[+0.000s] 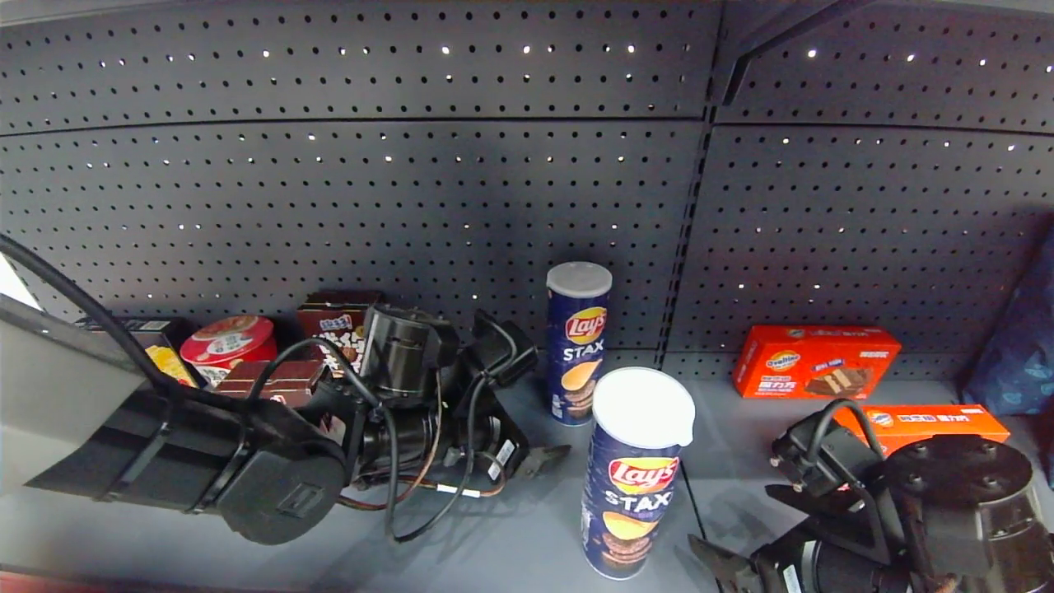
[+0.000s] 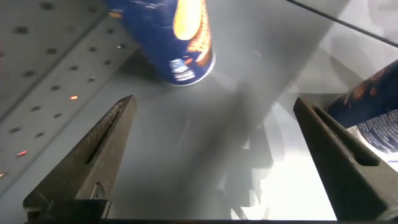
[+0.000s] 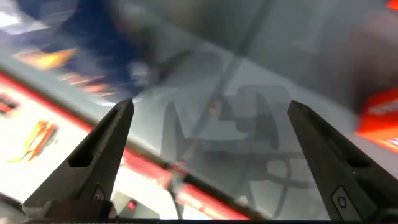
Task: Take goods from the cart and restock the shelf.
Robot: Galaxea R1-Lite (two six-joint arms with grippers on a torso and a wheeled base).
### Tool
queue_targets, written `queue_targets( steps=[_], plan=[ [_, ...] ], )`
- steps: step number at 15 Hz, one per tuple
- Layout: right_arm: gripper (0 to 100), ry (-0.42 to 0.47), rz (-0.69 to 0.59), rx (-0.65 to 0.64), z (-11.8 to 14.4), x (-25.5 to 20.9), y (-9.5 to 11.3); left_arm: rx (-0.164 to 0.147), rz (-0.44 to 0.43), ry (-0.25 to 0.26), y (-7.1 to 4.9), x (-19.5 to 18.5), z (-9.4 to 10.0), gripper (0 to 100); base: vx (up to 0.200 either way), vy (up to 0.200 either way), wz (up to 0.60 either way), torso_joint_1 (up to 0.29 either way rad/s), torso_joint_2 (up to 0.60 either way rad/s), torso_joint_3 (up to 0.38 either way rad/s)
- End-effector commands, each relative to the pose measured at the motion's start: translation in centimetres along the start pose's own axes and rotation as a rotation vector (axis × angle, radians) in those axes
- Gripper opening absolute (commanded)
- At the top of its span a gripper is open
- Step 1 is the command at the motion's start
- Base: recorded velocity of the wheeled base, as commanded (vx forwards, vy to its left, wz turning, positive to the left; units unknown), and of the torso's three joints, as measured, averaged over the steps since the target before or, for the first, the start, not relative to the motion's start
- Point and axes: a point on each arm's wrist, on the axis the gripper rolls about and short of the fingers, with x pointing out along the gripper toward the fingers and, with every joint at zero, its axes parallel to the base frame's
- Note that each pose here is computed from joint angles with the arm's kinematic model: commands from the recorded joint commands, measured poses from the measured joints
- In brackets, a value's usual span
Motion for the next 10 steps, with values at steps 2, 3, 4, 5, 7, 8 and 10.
queue_targets(
  steps=[2,3,4,5,7,8,10],
  plan=[
    [100,0.000,-0.039,0.017,0.2,0.4,-1.0,-0.001,0.031,-0.035,0.4,-2.5,0.7,100,0.000,0.000,0.00,0.000,0.00,0.000],
    [100,0.005,-0.038,0.012,0.3,0.7,-0.9,0.000,0.033,-0.040,0.3,-2.9,0.7,100,0.000,0.000,0.00,0.000,0.00,0.000],
    [100,0.005,-0.038,0.012,0.3,0.7,-0.9,0.000,0.033,-0.040,0.3,-2.9,0.7,100,0.000,0.000,0.00,0.000,0.00,0.000],
    [100,0.007,-0.032,0.007,0.7,1.3,-0.5,0.002,0.031,-0.036,0.1,-3.4,0.4,100,0.000,0.000,0.00,0.000,0.00,0.000],
    [100,0.002,-0.018,0.001,1.2,1.9,0.1,-0.001,0.031,-0.032,-0.1,-3.9,0.1,100,0.000,0.000,0.00,0.000,0.00,0.000],
    [100,0.010,-0.013,-0.006,1.2,2.4,0.4,-0.004,0.040,-0.033,0.2,-4.0,0.1,100,0.000,0.000,0.00,0.000,0.00,0.000],
    [100,0.012,-0.006,-0.010,1.4,2.7,0.7,-0.006,0.043,-0.031,0.3,-4.1,0.0,100,0.000,0.000,0.00,0.000,0.00,0.000]
  ],
)
